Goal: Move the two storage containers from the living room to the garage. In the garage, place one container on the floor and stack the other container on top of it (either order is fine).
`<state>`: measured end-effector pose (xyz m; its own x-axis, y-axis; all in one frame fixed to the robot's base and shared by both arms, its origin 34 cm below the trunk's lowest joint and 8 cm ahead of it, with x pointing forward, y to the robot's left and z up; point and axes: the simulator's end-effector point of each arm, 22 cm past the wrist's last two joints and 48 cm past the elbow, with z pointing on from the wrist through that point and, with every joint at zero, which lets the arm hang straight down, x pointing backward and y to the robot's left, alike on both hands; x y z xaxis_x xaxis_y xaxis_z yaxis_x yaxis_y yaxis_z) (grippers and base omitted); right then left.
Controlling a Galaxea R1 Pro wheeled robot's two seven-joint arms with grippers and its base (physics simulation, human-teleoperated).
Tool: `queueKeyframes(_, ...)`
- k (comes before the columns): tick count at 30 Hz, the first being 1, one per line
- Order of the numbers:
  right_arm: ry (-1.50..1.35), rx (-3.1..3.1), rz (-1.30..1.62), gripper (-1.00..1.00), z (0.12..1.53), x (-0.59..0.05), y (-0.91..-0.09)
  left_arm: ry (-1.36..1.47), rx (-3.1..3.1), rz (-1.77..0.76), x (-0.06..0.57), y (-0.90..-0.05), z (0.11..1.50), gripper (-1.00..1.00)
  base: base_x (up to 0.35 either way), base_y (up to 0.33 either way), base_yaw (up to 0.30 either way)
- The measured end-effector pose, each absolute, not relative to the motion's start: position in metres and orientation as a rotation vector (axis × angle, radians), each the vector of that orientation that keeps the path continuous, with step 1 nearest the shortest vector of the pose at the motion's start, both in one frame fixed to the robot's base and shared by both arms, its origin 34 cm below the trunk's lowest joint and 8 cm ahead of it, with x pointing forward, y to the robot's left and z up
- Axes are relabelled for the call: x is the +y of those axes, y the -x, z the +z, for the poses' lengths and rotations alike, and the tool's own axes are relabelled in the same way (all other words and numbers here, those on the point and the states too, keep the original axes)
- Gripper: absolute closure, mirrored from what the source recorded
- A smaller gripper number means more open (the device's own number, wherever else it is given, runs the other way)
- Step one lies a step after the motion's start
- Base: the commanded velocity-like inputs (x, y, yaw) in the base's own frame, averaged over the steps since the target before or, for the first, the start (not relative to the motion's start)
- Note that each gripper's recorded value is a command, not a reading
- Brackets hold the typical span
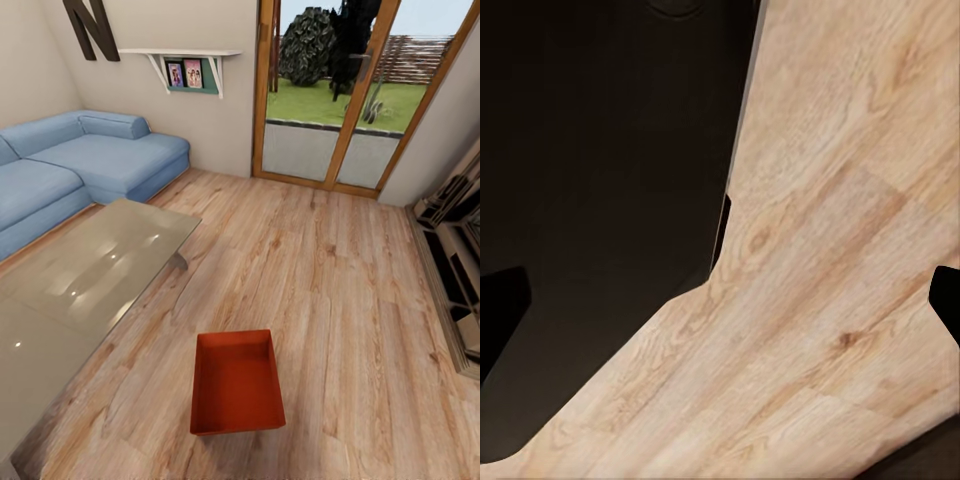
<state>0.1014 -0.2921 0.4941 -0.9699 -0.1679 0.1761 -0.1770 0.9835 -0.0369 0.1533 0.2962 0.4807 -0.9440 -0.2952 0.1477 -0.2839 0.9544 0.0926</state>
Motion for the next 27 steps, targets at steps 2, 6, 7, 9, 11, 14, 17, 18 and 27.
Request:
queueKeyframes(2, -0.260, -2.953, 0.076, -1.00, 0.494, -0.291, -0.100, -0.441, -2.944, -0.106, 0.296, -0.152, 0.481, -1.00, 0.000, 0.000, 0.000)
queueKeyframes(6, -0.257, -2.946, 0.078, -1.00, 0.494, -0.293, -0.097, -0.439, -2.937, -0.107, 0.296, -0.150, 0.481, -1.00, 0.000, 0.000, 0.000)
queueKeyframes(7, -0.257, -2.944, 0.079, -1.00, 0.495, -0.293, -0.097, -0.438, -2.936, -0.107, 0.296, -0.149, 0.481, -1.00, 0.000, 0.000, 0.000)
queueKeyframes(9, -0.257, -2.941, 0.078, -1.00, 0.495, -0.293, -0.096, -0.437, -2.933, -0.107, 0.296, -0.148, 0.481, -1.00, 0.000, 0.000, 0.000)
queueKeyframes(11, -0.259, -2.937, 0.076, -1.00, 0.495, -0.293, -0.094, -0.438, -2.929, -0.108, 0.296, -0.146, 0.481, -1.00, 0.000, 0.000, 0.000)
queueKeyframes(14, -0.260, -2.933, 0.075, -1.00, 0.495, -0.292, -0.092, -0.438, -2.924, -0.109, 0.296, -0.144, 0.481, -1.00, 0.000, 0.000, 0.000)
queueKeyframes(17, -0.258, -2.928, 0.074, -1.00, 0.495, -0.292, -0.091, -0.436, -2.921, -0.110, 0.296, -0.143, 0.480, -1.00, 0.000, 0.000, 0.000)
queueKeyframes(18, -0.258, -2.926, 0.074, -1.00, 0.495, -0.292, -0.090, -0.435, -2.919, -0.110, 0.296, -0.142, 0.480, -1.00, 0.000, 0.000, 0.000)
queueKeyframes(27, -0.257, -2.913, 0.072, -1.00, 0.496, -0.292, -0.085, -0.433, -2.905, -0.113, 0.296, -0.136, 0.480, -1.00, 0.000, 0.000, 0.000)
